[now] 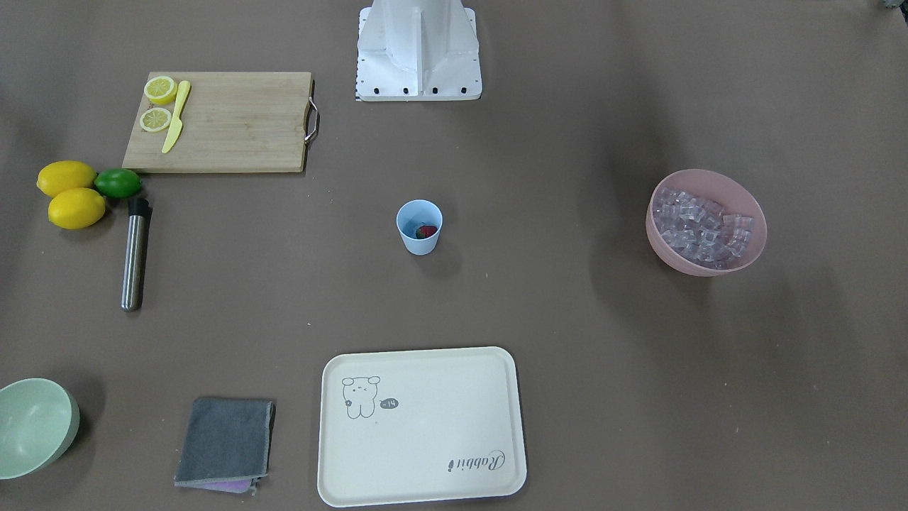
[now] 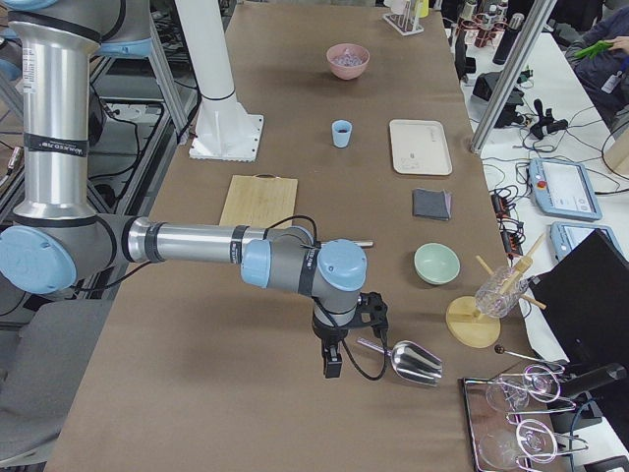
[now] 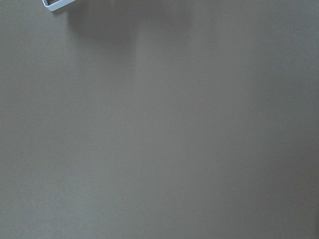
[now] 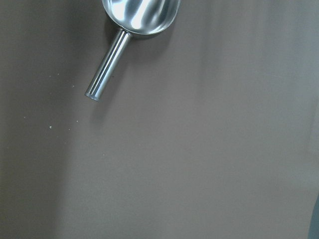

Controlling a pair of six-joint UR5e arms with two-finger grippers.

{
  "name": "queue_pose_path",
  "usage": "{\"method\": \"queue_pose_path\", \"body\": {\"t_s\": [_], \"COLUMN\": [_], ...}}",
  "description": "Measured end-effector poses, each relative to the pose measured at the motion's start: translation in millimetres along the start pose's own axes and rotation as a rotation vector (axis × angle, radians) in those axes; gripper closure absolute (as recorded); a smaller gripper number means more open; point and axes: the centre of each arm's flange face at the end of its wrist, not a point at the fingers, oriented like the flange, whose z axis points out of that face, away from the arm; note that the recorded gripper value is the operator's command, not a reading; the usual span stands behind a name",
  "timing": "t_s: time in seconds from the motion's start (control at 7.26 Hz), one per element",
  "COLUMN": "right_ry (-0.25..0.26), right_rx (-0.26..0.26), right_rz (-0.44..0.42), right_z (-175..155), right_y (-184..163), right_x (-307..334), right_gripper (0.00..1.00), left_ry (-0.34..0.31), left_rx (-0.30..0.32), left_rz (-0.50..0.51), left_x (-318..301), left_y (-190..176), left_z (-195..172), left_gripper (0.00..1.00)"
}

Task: Mash ice and strawberries in cup

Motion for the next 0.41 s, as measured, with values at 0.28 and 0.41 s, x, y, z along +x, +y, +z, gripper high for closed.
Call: {"method": "queue_pose_path", "body": {"t_s": [0.28,0.41], "right_ry": [0.001,0.002], "right_rx": [0.004,0.008], "right_rz": [-0.003,-0.006], "right_z": [-2.1,-4.2], "right_y": [-1.3,-2.0], "right_x": [-1.1,-2.4], "right_gripper": [0.0,0.0], "left_ry": [0.0,0.0], "left_rx": [-0.001,-0.002], "left_rz": [-0.001,-0.002], "left_x": [-0.5,-0.7], "left_y": [0.3,0.5], "left_z": [0.6,0.7], "left_gripper": [0.01,0.01]}}
